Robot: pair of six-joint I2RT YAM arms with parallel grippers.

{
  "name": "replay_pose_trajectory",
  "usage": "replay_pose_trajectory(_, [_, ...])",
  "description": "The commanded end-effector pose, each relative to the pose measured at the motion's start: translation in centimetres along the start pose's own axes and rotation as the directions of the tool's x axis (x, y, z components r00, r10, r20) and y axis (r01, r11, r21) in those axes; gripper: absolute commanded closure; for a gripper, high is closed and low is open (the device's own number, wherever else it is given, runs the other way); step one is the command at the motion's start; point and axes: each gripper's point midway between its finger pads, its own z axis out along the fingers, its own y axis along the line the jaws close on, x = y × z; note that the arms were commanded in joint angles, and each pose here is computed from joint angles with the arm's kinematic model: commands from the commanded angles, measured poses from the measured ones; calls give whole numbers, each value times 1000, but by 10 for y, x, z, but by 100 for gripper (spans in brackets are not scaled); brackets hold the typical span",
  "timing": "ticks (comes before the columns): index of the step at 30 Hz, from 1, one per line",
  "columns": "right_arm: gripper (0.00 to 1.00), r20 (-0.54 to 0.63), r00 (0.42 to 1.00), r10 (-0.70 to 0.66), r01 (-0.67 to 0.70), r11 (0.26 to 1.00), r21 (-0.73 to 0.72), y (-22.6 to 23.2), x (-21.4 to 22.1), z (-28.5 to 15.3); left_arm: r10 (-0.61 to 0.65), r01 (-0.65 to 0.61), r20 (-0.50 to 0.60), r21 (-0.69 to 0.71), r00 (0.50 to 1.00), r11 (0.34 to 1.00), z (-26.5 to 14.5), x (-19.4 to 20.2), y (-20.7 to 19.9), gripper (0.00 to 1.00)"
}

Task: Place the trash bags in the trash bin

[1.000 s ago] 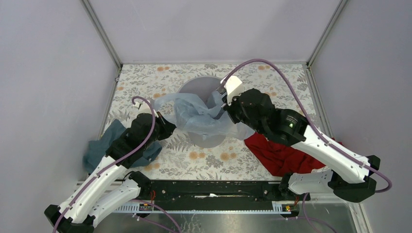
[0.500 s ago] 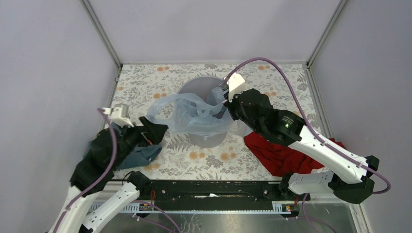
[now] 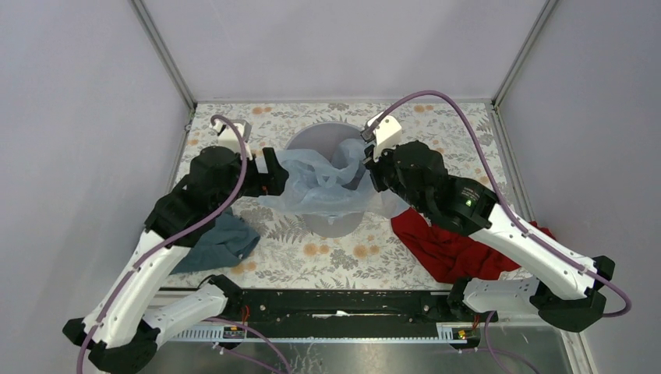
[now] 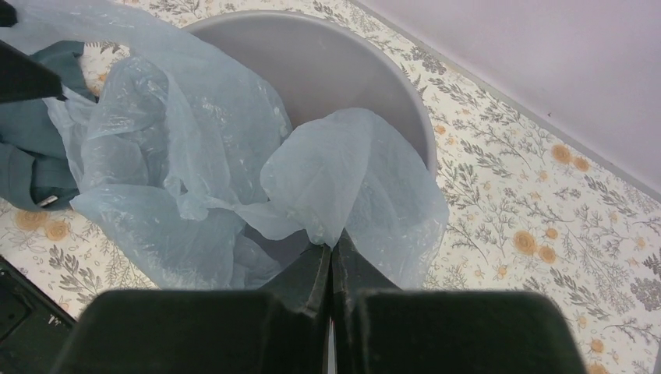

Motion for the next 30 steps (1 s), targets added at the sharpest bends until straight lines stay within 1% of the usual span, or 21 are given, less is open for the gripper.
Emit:
replay_pose_trajectory(1, [99, 47, 998, 40, -40, 999, 6, -7, -10, -1, 16, -12, 83, -54, 996, 998, 5, -26, 5, 1])
replay_pose_trajectory(2, [96, 44, 998, 43, -44, 999, 15, -10, -9, -1, 7, 0, 84, -75, 996, 997, 8, -27, 8, 1])
replay_pose_trajectory(3, [90, 43, 998, 51, -52, 998, 24, -13, -8, 0, 1, 6, 81, -79, 997, 997, 11, -26, 8, 2])
replay_pose_trajectory(6, [87, 38, 997, 62, -64, 997, 36, -19, -7, 0, -12, 17, 61, -80, 998, 997, 23, -21, 7, 6])
replay_pose_trajectory(7, [83, 34, 997, 63, -64, 997, 47, -21, -6, 0, -13, 18, 54, -92, 998, 996, 26, -21, 9, 8])
replay_pose_trajectory(10, [60, 35, 997, 69, -73, 992, 104, -32, -7, 0, -10, 16, 49, -120, 999, 993, 31, -22, 13, 18])
replay_pose_trajectory(11, [54, 35, 997, 71, -74, 990, 117, -34, -7, 0, -9, 16, 49, -130, 999, 991, 32, -23, 15, 23])
replay_pose_trajectory(12, [52, 36, 997, 73, -76, 989, 124, -36, -8, 1, -8, 14, 47, -137, 999, 990, 34, -24, 17, 28])
replay_pose_trajectory(14, [52, 32, 997, 72, -76, 988, 131, -37, -8, 2, -3, 9, 42, -142, 999, 990, 39, -25, 18, 41])
replay_pose_trajectory(18, [62, 16, 997, 75, -77, 982, 170, -43, -8, 7, -4, 10, 40, -140, 999, 990, 46, -28, 18, 66])
replay_pose_trajectory(19, [64, 13, 997, 79, -80, 979, 187, -46, -7, 7, -8, 14, 43, -146, 999, 989, 47, -29, 20, 74])
replay_pose_trajectory(20, [66, 11, 996, 84, -84, 974, 209, -51, -7, 7, -11, 18, 47, -155, 999, 988, 49, -30, 22, 78])
replay_pose_trajectory(21, [67, 8, 996, 87, -86, 969, 230, -56, -6, 8, -14, 23, 53, -166, 998, 986, 51, -32, 25, 80])
replay_pose_trajectory(23, [67, -4, 996, 94, -89, 959, 269, -68, -3, 12, -26, 39, 71, -191, 997, 981, 57, -38, 31, 88])
replay_pose_trajectory(25, [65, -13, 995, 101, -93, 951, 296, -77, 2, 20, -49, 66, 88, -212, 995, 975, 64, -42, 37, 95])
replay_pose_trajectory(27, [64, -22, 993, 112, -100, 944, 314, -85, 7, 31, -70, 91, 96, -230, 993, 969, 74, -43, 43, 99])
replay_pose_trajectory(30, [70, -41, 991, 129, -109, 939, 326, -98, 11, 45, -98, 126, 124, -246, 987, 961, 82, -51, 52, 100])
